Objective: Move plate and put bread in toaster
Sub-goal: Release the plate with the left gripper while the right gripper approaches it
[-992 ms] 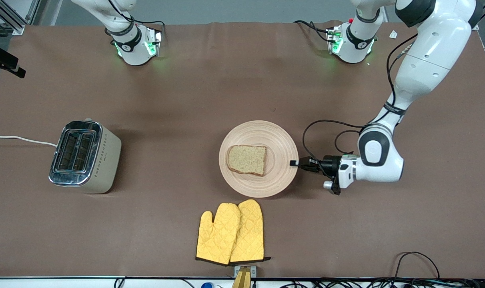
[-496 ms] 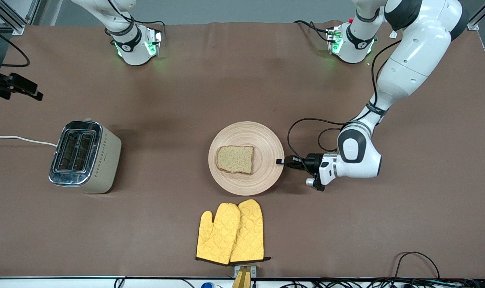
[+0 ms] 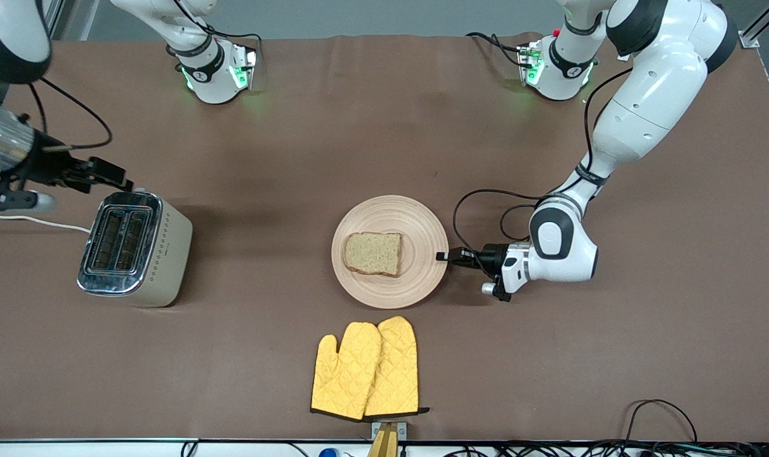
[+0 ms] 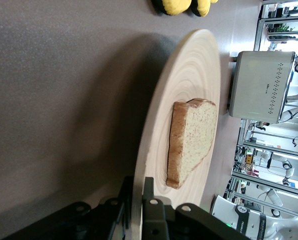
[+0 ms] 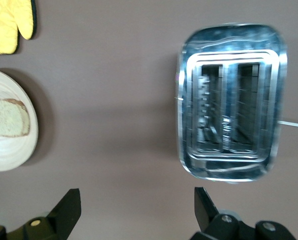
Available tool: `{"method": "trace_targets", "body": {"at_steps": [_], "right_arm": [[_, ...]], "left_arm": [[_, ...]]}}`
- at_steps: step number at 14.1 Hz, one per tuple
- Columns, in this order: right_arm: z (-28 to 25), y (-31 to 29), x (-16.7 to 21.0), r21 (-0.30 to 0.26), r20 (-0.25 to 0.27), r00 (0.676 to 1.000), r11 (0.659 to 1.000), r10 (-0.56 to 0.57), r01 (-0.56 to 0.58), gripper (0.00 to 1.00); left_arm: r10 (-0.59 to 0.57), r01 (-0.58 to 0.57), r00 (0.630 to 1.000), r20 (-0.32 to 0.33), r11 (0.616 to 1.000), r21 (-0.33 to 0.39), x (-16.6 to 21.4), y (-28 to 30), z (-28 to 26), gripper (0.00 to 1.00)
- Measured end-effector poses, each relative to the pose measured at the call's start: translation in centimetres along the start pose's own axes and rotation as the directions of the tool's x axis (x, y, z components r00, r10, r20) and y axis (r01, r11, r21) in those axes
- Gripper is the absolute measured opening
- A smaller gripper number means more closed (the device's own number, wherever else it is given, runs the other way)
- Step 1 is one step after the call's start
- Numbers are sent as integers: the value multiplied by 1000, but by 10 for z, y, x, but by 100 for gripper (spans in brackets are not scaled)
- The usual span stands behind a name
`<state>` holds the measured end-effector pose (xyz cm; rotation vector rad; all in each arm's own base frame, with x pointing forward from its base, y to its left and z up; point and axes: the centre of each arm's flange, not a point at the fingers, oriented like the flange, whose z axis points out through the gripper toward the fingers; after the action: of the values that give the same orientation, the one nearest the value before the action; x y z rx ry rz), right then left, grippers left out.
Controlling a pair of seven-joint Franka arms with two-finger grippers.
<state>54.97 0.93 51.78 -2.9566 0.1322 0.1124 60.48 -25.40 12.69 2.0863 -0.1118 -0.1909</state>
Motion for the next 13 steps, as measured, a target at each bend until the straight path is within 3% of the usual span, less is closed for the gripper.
{"method": "trace_targets", "body": {"at_steps": [5, 9, 13], "right_arm": [[49, -42, 15, 55, 3, 1000, 998, 16, -16, 100], [99, -73, 22, 114, -58, 997, 993, 46, -39, 100], [155, -156, 17, 134, -110, 987, 986, 118, -103, 100]], "left_arm": [[1, -1, 999, -34, 1000, -5, 8, 1, -21, 60], [28, -27, 996, -87, 1000, 12, 23, 10, -100, 99], [11, 7, 996, -91, 982, 190, 39, 34, -209, 100]]}}
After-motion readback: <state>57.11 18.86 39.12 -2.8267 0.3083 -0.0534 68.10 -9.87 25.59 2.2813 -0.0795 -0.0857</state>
